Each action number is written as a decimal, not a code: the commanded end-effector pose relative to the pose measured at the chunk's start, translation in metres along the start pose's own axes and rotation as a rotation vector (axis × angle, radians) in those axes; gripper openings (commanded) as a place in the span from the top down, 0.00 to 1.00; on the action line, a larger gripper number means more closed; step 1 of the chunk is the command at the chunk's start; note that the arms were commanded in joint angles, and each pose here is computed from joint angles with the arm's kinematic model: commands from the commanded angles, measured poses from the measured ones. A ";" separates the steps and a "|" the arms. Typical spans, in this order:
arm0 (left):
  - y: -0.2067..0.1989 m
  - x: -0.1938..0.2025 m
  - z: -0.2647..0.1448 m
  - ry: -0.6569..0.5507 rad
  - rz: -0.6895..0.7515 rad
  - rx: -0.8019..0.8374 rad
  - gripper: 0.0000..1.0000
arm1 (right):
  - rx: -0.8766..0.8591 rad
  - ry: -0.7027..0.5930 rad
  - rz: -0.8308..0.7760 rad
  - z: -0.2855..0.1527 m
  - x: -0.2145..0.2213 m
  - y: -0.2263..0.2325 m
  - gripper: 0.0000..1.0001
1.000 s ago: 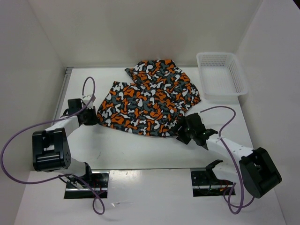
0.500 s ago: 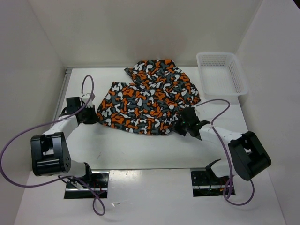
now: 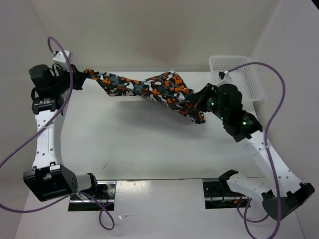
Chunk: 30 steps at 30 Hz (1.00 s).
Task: Fold and stack the shorts
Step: Fold the shorts
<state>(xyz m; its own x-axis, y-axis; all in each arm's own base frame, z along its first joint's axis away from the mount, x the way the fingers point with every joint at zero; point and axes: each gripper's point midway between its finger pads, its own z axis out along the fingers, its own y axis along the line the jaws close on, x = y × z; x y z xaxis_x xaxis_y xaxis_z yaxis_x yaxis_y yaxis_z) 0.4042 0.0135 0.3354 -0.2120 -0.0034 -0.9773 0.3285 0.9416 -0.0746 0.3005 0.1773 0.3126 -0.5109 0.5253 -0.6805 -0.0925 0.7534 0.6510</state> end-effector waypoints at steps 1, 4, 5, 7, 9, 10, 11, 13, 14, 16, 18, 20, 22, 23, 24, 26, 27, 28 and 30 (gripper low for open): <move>-0.012 -0.106 -0.049 -0.276 0.220 0.022 1.00 | -0.062 -0.029 -0.163 -0.057 -0.030 0.026 1.00; -0.020 -0.151 -0.081 -0.385 0.332 0.005 1.00 | -0.181 -0.053 -0.229 -0.095 -0.048 0.059 1.00; -0.020 -0.166 -0.094 -0.411 0.367 -0.010 1.00 | -0.201 -0.039 -0.245 -0.106 -0.047 0.062 1.00; -0.033 -0.192 -0.116 -0.473 0.442 -0.019 1.00 | -0.279 -0.036 -0.286 -0.128 -0.052 0.081 1.00; -0.047 -0.217 -0.134 -0.525 0.507 -0.019 1.00 | -0.343 -0.019 -0.315 -0.150 -0.051 0.094 1.00; -0.052 -0.227 -0.140 -0.545 0.528 -0.022 1.00 | -0.361 -0.011 -0.326 -0.156 -0.050 0.097 1.00; -0.058 -0.236 -0.147 -0.564 0.550 -0.024 1.00 | -0.382 -0.014 -0.343 -0.164 -0.050 0.100 1.00; -0.078 -0.261 -0.169 -0.620 0.611 -0.030 1.00 | -0.423 -0.033 -0.350 -0.182 -0.054 0.108 1.00; -0.084 -0.268 -0.175 -0.632 0.625 -0.032 1.00 | -0.433 -0.047 -0.352 -0.191 -0.056 0.110 1.00; -0.089 -0.279 -0.182 -0.650 0.644 -0.034 1.00 | -0.462 -0.070 -0.358 -0.206 -0.060 0.116 1.00; -0.100 -0.293 -0.194 -0.682 0.679 -0.037 1.00 | -0.478 -0.091 -0.348 -0.218 -0.062 0.118 1.00; -0.105 -0.300 -0.202 -0.699 0.692 -0.047 1.00 | -0.473 -0.096 -0.337 -0.222 -0.062 0.116 1.00; -0.100 -0.301 -0.198 -0.689 0.675 -0.055 1.00 | -0.442 -0.091 -0.309 -0.216 -0.059 0.109 1.00; -0.097 -0.302 -0.196 -0.687 0.673 -0.055 1.00 | -0.387 -0.077 -0.290 -0.201 -0.056 0.097 1.00; -0.096 -0.300 -0.194 -0.678 0.664 -0.054 1.00 | -0.377 -0.088 -0.269 -0.203 -0.055 0.093 1.00; -0.079 -0.292 -0.177 -0.645 0.628 -0.050 1.00 | -0.282 -0.095 -0.224 -0.178 -0.050 0.071 1.00; -0.064 -0.284 -0.162 -0.611 0.591 -0.046 1.00 | -0.256 -0.099 -0.196 -0.170 -0.048 0.064 1.00; -0.057 -0.277 -0.151 -0.586 0.574 -0.026 1.00 | -0.227 -0.098 -0.182 -0.161 -0.045 0.058 1.00; -0.029 -0.254 -0.119 -0.519 0.509 0.000 1.00 | -0.170 -0.106 -0.168 -0.136 -0.040 0.042 1.00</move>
<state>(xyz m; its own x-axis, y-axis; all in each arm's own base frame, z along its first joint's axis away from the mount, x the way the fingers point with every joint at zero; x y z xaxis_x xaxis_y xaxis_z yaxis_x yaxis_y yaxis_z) 0.2560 -0.0376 0.6519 0.5728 0.2981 -0.7636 0.3196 0.7766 0.5429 0.1683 0.1501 0.4550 -0.3775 0.4177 -0.8264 -0.4951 0.6632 0.5613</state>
